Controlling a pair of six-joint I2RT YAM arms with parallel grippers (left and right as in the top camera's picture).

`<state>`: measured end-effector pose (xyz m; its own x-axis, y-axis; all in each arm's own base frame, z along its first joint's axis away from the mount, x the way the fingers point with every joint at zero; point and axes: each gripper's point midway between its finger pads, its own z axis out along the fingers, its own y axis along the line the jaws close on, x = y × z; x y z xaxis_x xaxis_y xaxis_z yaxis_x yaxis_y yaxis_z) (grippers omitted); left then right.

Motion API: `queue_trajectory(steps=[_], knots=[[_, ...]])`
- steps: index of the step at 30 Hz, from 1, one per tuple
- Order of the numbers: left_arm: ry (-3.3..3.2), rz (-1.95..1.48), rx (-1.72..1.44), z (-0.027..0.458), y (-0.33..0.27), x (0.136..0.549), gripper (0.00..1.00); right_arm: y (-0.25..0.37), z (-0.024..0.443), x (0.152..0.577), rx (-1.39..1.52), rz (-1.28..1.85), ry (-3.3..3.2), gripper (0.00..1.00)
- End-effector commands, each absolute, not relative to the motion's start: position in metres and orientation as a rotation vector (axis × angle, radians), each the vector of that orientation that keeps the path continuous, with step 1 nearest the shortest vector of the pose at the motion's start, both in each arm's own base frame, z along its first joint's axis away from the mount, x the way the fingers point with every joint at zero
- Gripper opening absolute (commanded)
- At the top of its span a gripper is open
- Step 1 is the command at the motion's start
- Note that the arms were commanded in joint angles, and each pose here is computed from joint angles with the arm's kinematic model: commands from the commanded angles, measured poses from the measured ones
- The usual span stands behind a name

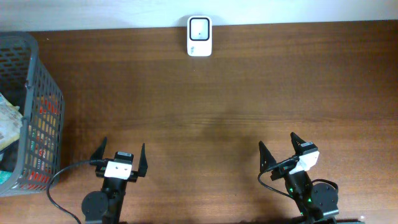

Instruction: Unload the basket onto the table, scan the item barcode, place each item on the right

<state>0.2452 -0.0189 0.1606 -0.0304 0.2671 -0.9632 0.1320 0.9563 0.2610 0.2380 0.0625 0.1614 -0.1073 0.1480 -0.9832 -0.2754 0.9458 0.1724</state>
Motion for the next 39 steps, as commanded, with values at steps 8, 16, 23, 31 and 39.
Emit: queue_trajectory(steps=[8,16,23,31,39], knots=[[1.563,0.16,0.288,0.172,-0.012,0.246,0.99,0.064,0.16,0.238,-0.096,0.367,1.642,0.99],[1.343,0.132,0.333,0.226,-0.026,0.24,0.99,0.064,0.16,0.238,-0.096,0.367,1.642,0.99],[1.351,0.097,0.37,0.264,-0.033,0.245,0.99,0.064,0.16,0.238,-0.096,0.367,1.642,0.99],[1.406,-0.078,0.537,0.314,-0.066,0.282,0.99,0.064,0.16,0.238,-0.096,0.367,1.643,0.99],[1.784,-0.262,0.57,0.361,-0.073,0.361,0.99,0.064,0.16,0.238,-0.096,0.367,1.642,0.99]])
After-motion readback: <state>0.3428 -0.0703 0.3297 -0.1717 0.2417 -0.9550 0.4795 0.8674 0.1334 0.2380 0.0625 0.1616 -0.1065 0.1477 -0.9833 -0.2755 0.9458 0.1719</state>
